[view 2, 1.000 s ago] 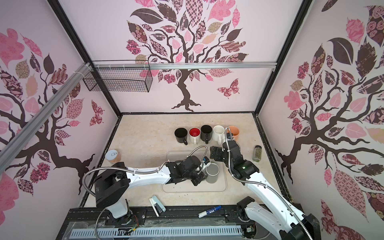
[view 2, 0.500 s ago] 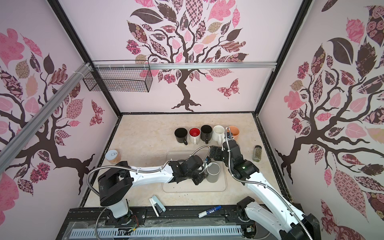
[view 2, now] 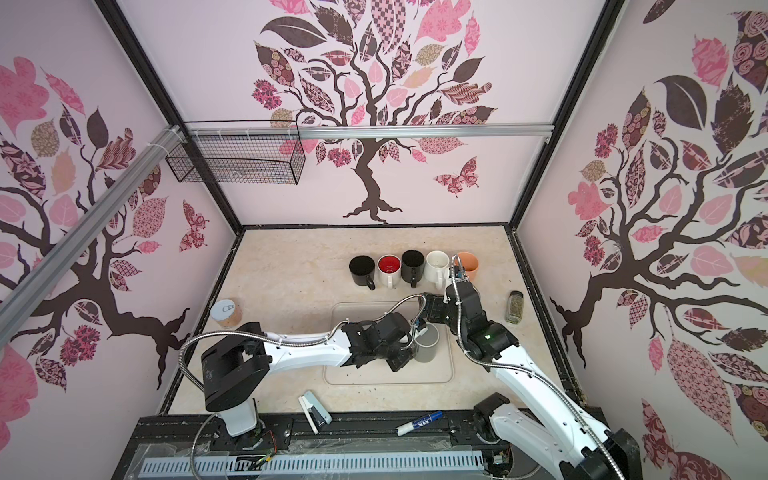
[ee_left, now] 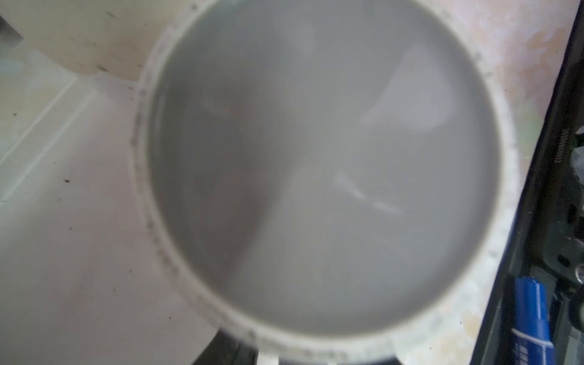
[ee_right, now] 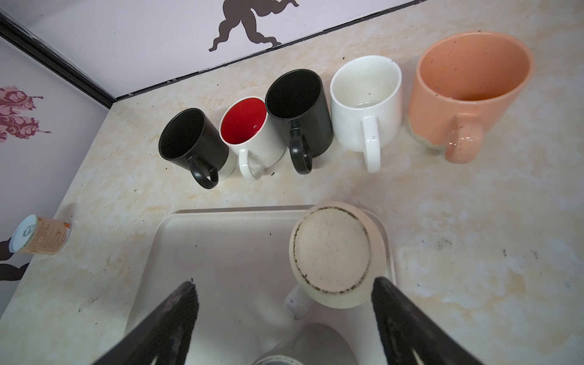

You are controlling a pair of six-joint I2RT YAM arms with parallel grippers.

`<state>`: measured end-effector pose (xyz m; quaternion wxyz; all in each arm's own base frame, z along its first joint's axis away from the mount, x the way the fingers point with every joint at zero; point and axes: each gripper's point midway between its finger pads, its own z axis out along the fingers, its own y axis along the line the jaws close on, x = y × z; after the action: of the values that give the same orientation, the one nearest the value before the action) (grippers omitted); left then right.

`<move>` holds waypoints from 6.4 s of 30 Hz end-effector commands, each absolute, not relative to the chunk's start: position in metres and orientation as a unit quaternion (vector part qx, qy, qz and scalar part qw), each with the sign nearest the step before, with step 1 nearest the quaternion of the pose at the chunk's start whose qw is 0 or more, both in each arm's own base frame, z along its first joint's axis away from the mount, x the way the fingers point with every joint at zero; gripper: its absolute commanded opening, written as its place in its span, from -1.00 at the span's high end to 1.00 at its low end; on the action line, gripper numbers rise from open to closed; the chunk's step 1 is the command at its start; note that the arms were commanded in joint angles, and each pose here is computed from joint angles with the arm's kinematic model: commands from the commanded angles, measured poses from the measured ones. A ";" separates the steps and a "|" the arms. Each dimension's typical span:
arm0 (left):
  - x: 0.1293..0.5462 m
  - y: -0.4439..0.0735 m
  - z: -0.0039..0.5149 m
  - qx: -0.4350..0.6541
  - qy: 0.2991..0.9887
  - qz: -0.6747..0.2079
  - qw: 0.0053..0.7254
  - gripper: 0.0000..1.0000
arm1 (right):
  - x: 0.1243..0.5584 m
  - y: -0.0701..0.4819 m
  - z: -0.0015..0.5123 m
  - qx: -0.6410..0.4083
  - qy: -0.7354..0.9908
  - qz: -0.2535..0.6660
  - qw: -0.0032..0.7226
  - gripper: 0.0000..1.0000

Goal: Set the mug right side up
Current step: 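Close the left gripper on the grey mug's base and lift it, then tilt the grey mug toward the right gripper and close the right gripper on it, then open the left gripper while the right gripper carries the grey mug away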

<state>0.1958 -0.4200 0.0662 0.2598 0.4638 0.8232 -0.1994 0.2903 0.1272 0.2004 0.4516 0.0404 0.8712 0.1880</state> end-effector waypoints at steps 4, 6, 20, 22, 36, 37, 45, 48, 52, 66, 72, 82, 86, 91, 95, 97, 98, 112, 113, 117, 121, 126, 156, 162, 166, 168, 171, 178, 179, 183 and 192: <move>0.203 -0.435 0.080 0.463 0.815 -0.207 0.280 0.24 | 0.289 0.123 0.208 0.048 0.862 0.189 0.468 -0.78; 0.205 -0.436 0.079 0.461 0.816 -0.206 0.282 0.26 | 0.289 0.123 0.209 0.049 0.861 0.190 0.470 -0.78; 0.215 -0.438 0.087 0.442 0.818 -0.209 0.303 0.49 | 0.284 0.119 0.218 0.054 0.852 0.195 0.484 -0.78; 0.216 -0.437 0.089 0.440 0.817 -0.211 0.306 0.53 | 0.283 0.119 0.217 0.052 0.852 0.197 0.482 -0.78; 0.221 -0.429 0.097 0.429 0.821 -0.198 0.321 0.94 | 0.272 0.115 0.216 0.057 0.850 0.203 0.483 -0.77; 0.222 -0.425 0.097 0.424 0.825 -0.190 0.322 0.97 | 0.271 0.114 0.217 0.057 0.849 0.204 0.483 -0.77; 0.227 -0.392 0.102 0.392 0.846 -0.143 0.332 1.00 | 0.264 0.114 0.222 0.056 0.846 0.215 0.484 -0.75; 0.225 -0.382 0.107 0.390 0.848 -0.132 0.333 1.00 | 0.262 0.119 0.221 0.055 0.847 0.233 0.475 -0.74; 0.226 -0.369 0.114 0.387 0.850 -0.116 0.338 1.00 | 0.259 0.127 0.215 0.053 0.847 0.257 0.463 -0.73; 0.243 -0.340 0.131 0.335 0.861 -0.137 0.358 1.00 | 0.248 0.155 0.206 0.032 0.841 0.336 0.423 -0.65; 0.259 -0.327 0.191 0.293 0.847 -0.181 0.405 1.00 | 0.237 0.194 0.213 0.032 0.796 0.479 0.368 -0.62; 0.280 -0.297 0.312 0.181 0.795 -0.303 0.493 1.00 | 0.232 0.221 0.252 0.026 0.714 0.613 0.337 -0.64; 0.277 -0.287 0.354 0.140 0.764 -0.352 0.522 1.00 | 0.236 0.228 0.265 0.038 0.674 0.664 0.322 -0.64; 0.269 -0.282 0.393 0.112 0.728 -0.403 0.543 1.00 | 0.238 0.235 0.290 0.041 0.612 0.732 0.296 -0.58; 0.265 -0.289 0.405 0.104 0.710 -0.444 0.536 1.00 | 0.239 0.240 0.303 0.035 0.583 0.760 0.286 -0.52; 0.264 -0.293 0.407 0.100 0.703 -0.463 0.530 1.00 | 0.239 0.244 0.306 0.031 0.578 0.765 0.282 -0.50; 0.263 -0.295 0.408 0.097 0.697 -0.475 0.528 1.00 | 0.239 0.246 0.308 0.029 0.574 0.768 0.282 -0.49; 0.257 -0.310 0.413 0.083 0.657 -0.555 0.504 1.00 | 0.237 0.249 0.341 0.009 0.526 0.798 0.294 -0.28; 0.257 -0.310 0.413 0.082 0.657 -0.556 0.503 1.00 | 0.236 0.249 0.344 0.005 0.523 0.799 0.297 -0.27; 0.255 -0.312 0.414 0.085 0.653 -0.565 0.498 1.00 | 0.235 0.247 0.354 -0.002 0.515 0.798 0.312 -0.27; 0.250 -0.316 0.416 0.086 0.638 -0.592 0.486 1.00 | 0.240 0.245 0.363 -0.001 0.507 0.796 0.331 -0.27; 0.244 -0.318 0.412 0.091 0.632 -0.605 0.476 1.00 | 0.251 0.246 0.377 0.007 0.491 0.800 0.346 -0.19; 0.232 -0.308 0.349 0.086 0.707 -0.547 0.439 -0.60 | 0.284 0.257 0.396 0.023 0.469 0.813 0.343 1.00; 0.244 -0.238 0.305 0.048 0.786 -0.364 0.497 -0.92 | 0.287 0.262 0.393 0.008 0.502 0.786 0.360 1.00; 0.237 -0.203 0.295 0.032 0.791 -0.334 0.512 -0.92 | 0.288 0.267 0.388 0.001 0.513 0.782 0.352 1.00; 0.232 -0.188 0.282 0.040 0.819 -0.288 0.495 -0.92 | 0.292 0.271 0.381 -0.001 0.534 0.770 0.349 1.00; 0.227 -0.171 0.259 0.058 0.860 -0.211 0.461 -0.92 | 0.300 0.282 0.368 -0.008 0.588 0.734 0.341 1.00; 0.221 -0.161 0.235 0.050 0.869 -0.199 0.450 -0.92 | 0.318 0.301 0.346 -0.047 0.725 0.570 0.385 1.00; 0.219 -0.160 0.233 0.047 0.869 -0.203 0.449 -0.92 | 0.319 0.304 0.348 -0.056 0.736 0.546 0.397 1.00; 0.213 -0.162 0.227 0.042 0.864 -0.228 0.448 -0.92 | 0.328 0.313 0.348 -0.076 0.774 0.467 0.421 1.00; 0.204 -0.160 0.215 0.034 0.863 -0.250 0.439 -0.92 | 0.354 0.337 0.347 -0.101 0.816 0.313 0.476 1.00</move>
<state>0.2060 -0.1594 0.2209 0.4422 0.0404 0.8632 -0.2401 0.3363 0.3390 0.3330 0.4188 -0.0843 0.8180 0.3852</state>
